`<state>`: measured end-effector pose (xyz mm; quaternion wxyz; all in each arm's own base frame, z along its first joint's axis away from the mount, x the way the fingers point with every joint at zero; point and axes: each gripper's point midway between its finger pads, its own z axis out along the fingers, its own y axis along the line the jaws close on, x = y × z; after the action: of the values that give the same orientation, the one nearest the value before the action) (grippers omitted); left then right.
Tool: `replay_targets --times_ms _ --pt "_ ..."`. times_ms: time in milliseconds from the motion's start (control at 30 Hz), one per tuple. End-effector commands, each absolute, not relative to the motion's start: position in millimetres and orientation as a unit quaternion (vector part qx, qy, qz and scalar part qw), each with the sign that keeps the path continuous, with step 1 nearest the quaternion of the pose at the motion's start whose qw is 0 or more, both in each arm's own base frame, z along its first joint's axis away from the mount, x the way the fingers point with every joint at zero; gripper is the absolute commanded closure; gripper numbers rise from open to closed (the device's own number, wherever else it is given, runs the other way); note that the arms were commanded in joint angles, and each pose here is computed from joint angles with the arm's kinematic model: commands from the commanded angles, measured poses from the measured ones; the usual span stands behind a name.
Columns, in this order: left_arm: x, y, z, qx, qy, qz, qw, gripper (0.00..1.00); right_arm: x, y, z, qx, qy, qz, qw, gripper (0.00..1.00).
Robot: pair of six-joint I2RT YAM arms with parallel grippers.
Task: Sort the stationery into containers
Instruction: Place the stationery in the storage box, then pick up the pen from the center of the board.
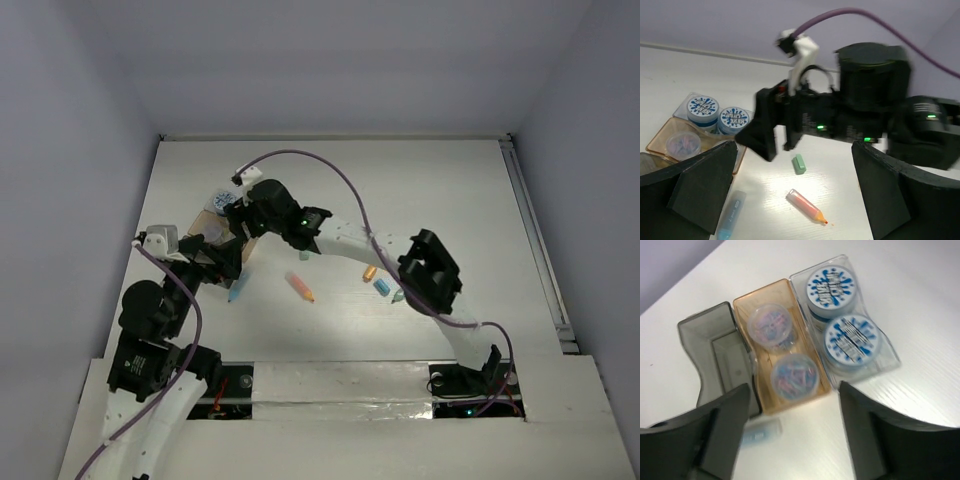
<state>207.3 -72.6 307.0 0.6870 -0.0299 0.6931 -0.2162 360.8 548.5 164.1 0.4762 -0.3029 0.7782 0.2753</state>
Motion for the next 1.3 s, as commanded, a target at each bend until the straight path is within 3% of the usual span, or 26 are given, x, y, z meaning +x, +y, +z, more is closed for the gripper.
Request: replay_targets --times_ms 0,33,67,100,200,233,300,433,567,667,900,1000,1267 --pt "212.1 -82.4 312.2 -0.01 0.686 -0.232 0.69 0.02 359.0 509.5 266.4 -0.237 0.73 0.294 0.569 0.26" --pt "213.2 -83.0 311.6 -0.007 0.687 -0.232 0.688 0.02 362.9 490.5 263.0 -0.218 0.739 0.279 0.574 0.3" --pt "213.8 -84.3 311.8 -0.005 0.687 -0.234 0.688 0.02 353.7 471.5 227.2 -0.21 0.764 0.262 0.551 0.41" --pt "216.9 -86.7 307.6 -0.003 0.694 -0.234 0.68 0.03 351.7 447.6 247.5 -0.187 0.761 0.263 0.563 0.46" --pt "221.5 -98.4 300.1 0.012 0.707 -0.252 0.66 0.03 337.6 383.3 196.5 -0.154 0.809 0.204 0.529 0.58" --pt "222.5 -101.6 298.1 0.016 0.711 -0.257 0.655 0.04 332.2 360.4 210.4 -0.135 0.809 0.2 0.536 0.59" --pt "224.5 -109.4 293.2 0.027 0.718 -0.27 0.641 0.05 311.9 314.3 166.4 -0.124 0.847 0.15 0.495 0.61" --pt "228.2 -109.0 289.2 0.025 0.725 -0.264 0.636 0.06 270.5 268.3 139.2 -0.125 0.871 0.155 0.45 0.66" --pt "233.3 -107.4 284.8 0.023 0.733 -0.254 0.631 0.06 228.9 291.3 120.7 -0.186 0.87 0.251 0.381 0.64" --pt "237.4 -105.8 281.8 0.019 0.738 -0.248 0.627 0.07 228.1 306.6 120.2 -0.207 0.859 0.277 0.376 0.59" --pt "237.8 -104.3 277.7 0.01 0.741 -0.247 0.625 0.1 237.1 347.4 108.5 -0.27 0.854 0.261 0.36 0.29" --pt "239.2 -105.5 274.1 0.008 0.746 -0.249 0.617 0.1 232.4 363.2 91.1 -0.304 0.854 0.247 0.342 0.23" --pt "241.0 -114.2 264.7 -0.008 0.756 -0.276 0.594 0.1 221.6 391.8 59.3 -0.362 0.852 0.226 0.304 0.24"
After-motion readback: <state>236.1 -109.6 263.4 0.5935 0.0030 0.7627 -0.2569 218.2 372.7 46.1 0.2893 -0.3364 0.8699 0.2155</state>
